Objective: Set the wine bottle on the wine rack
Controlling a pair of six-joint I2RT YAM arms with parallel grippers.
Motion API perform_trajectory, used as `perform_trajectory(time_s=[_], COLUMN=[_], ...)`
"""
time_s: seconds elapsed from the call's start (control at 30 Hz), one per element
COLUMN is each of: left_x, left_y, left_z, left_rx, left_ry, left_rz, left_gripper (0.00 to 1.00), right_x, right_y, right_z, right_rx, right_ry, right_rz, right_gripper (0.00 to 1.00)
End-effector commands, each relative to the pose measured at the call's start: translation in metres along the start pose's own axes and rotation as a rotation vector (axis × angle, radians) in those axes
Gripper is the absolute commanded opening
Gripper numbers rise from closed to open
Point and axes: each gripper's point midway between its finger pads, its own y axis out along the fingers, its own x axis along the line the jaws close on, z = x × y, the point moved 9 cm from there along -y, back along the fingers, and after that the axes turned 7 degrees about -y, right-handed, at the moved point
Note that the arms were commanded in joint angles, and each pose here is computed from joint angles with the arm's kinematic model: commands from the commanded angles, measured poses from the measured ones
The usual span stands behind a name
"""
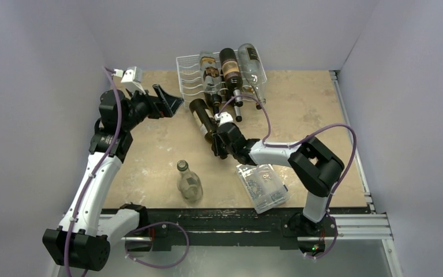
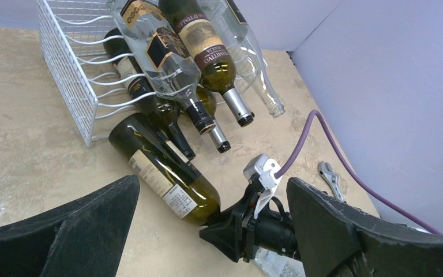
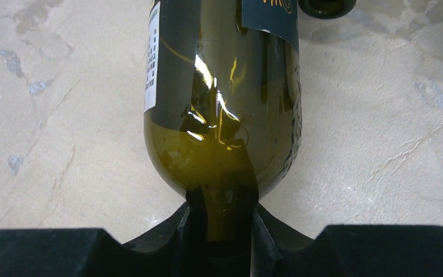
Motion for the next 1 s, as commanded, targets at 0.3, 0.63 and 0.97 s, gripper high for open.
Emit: perform_trajectory(time_s=[0.3,0.63,0.97], left_x=[-0.022,-0.021,-0.016], left_y=[-0.012,-0.012,-0.012], left_z=[-0.022,-0.023,-0.025], left_rx=[-0.084,-0.088,-0.096], left_ry=[0.014,0.001,-0.011], left_rz=[0.093,0.099,0.088], left_gripper=[1.00,1.00,1.00], right_x=[0.022,0.023,0.027], right_y=[0.005,0.023,0.051], right_z=[-0.100,-0.114,-0.141], right_rx=[-0.315,-0.359,-0.435], right_ry=[0.078,0.090,0.131], right_rz=[0.007,0.060,0.134], right_gripper=[0.00,0.00,0.00])
